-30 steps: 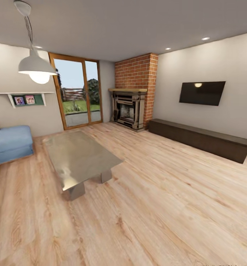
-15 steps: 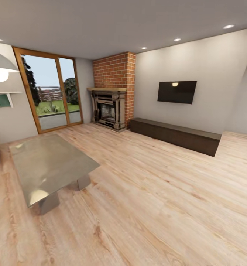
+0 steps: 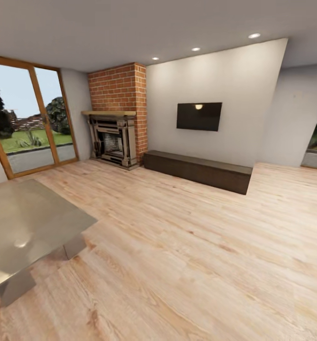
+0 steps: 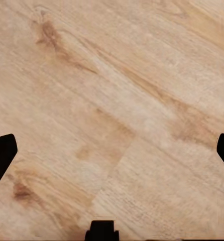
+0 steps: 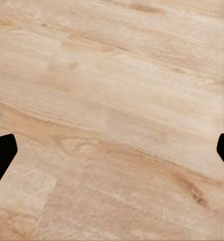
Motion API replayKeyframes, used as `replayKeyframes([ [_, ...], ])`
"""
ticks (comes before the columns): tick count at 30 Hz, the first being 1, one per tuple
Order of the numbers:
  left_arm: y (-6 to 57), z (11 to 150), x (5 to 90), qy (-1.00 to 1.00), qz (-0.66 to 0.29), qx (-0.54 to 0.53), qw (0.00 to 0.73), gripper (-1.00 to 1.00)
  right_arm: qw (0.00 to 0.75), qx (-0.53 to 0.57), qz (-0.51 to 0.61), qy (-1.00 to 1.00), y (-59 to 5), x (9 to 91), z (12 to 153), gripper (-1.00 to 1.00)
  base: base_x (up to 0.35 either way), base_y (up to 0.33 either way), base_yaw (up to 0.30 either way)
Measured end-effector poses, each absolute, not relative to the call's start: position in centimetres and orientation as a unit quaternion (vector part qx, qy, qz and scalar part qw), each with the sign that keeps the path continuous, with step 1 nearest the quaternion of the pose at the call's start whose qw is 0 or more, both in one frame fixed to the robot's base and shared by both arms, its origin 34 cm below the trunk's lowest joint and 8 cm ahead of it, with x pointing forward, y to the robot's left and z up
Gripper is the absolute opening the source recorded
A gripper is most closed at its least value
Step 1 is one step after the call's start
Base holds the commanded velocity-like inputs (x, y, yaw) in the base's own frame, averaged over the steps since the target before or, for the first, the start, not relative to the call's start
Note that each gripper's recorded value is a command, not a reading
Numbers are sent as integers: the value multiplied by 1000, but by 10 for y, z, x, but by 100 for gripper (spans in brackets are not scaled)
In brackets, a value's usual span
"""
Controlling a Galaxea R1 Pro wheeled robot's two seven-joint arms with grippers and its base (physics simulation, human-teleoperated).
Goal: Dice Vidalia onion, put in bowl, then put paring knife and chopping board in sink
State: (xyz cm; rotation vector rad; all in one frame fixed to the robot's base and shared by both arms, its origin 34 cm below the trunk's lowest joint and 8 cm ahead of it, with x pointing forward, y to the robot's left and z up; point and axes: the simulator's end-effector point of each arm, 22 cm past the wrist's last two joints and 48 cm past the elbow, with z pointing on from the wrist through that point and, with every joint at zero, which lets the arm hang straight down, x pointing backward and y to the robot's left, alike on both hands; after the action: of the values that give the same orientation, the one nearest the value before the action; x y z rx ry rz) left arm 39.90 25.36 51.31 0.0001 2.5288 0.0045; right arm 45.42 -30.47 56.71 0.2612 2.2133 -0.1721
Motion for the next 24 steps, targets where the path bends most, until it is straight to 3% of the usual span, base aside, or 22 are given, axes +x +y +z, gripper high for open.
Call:
replayKeyframes([
  [24, 256, 508, 392, 957, 3, 0, 291, 100, 427, 104, -71, 895, -305, 448, 560, 100, 342, -12, -237],
])
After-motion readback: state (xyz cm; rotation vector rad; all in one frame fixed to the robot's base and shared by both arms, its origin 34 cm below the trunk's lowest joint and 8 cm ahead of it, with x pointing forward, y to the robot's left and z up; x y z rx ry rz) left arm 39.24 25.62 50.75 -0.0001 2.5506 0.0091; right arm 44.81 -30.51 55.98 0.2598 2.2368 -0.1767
